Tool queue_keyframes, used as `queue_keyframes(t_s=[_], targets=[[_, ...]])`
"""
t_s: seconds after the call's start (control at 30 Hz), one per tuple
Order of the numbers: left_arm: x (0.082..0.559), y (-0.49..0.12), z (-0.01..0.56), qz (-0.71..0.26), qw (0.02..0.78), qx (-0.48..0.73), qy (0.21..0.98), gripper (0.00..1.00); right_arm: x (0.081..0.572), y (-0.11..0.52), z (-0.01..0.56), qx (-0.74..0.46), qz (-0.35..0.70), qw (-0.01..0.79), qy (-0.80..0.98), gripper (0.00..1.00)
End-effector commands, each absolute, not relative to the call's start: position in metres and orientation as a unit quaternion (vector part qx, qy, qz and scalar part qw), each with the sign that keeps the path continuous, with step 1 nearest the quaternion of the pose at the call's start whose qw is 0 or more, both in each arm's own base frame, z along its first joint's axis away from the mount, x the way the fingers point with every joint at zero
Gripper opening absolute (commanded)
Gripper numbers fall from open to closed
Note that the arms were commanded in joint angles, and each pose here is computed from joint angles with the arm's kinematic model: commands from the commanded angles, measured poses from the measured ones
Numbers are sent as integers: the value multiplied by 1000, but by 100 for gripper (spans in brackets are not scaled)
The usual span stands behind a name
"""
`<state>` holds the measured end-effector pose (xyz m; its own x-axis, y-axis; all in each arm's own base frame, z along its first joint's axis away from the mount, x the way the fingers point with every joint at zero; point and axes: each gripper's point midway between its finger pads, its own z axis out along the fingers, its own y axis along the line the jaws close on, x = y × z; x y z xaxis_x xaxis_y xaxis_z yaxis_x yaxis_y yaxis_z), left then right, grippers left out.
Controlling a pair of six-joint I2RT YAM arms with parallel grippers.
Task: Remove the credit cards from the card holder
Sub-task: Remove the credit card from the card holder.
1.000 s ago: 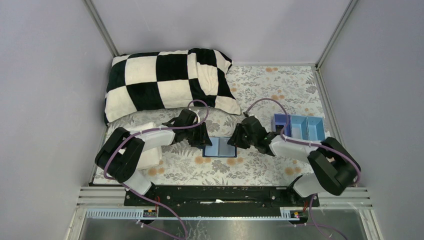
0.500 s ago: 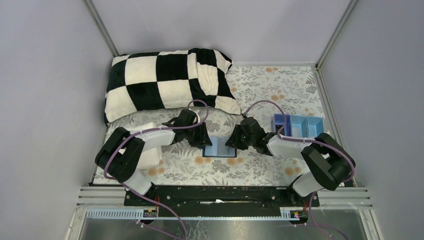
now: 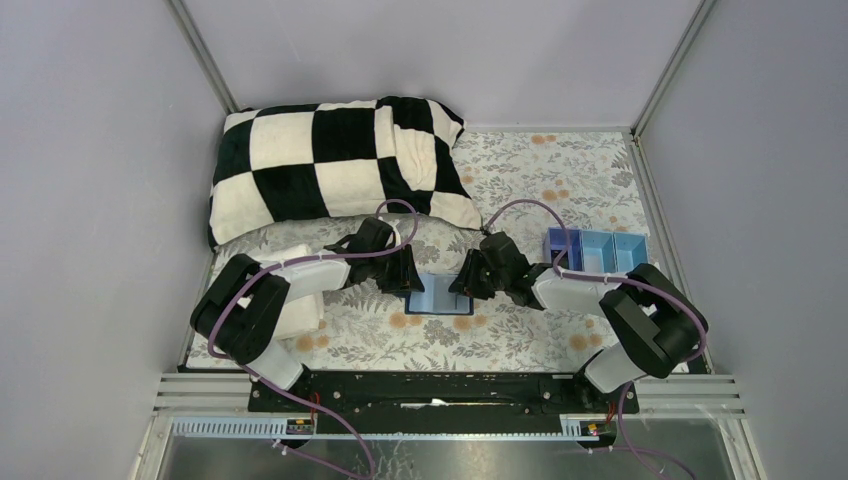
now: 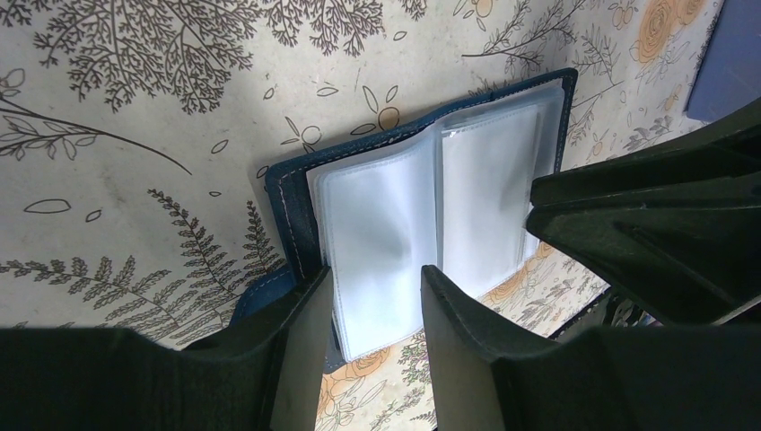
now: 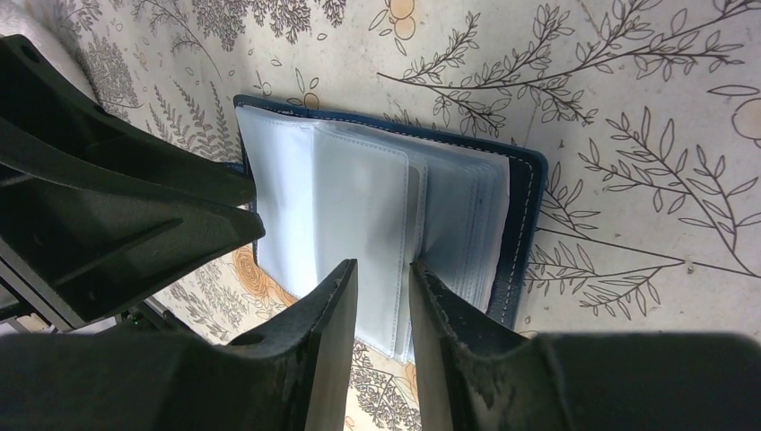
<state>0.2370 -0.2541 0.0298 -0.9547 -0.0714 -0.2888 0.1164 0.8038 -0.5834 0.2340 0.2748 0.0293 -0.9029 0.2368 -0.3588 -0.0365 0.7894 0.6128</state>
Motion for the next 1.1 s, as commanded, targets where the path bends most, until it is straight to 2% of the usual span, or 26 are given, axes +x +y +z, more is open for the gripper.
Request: queue_keyframes(t_s=[0.0,0.57,1.07], targets=[[233,-244,7,-280,139,18,950,46,234,295,44,29,357,206,910,34],[232,-254,26,-309,148,38,939,48,233,303,80,33,402,228,886,32],[237,-253,66,-313,179,50,932,54,222,318,70,-2,413,172,894,30]])
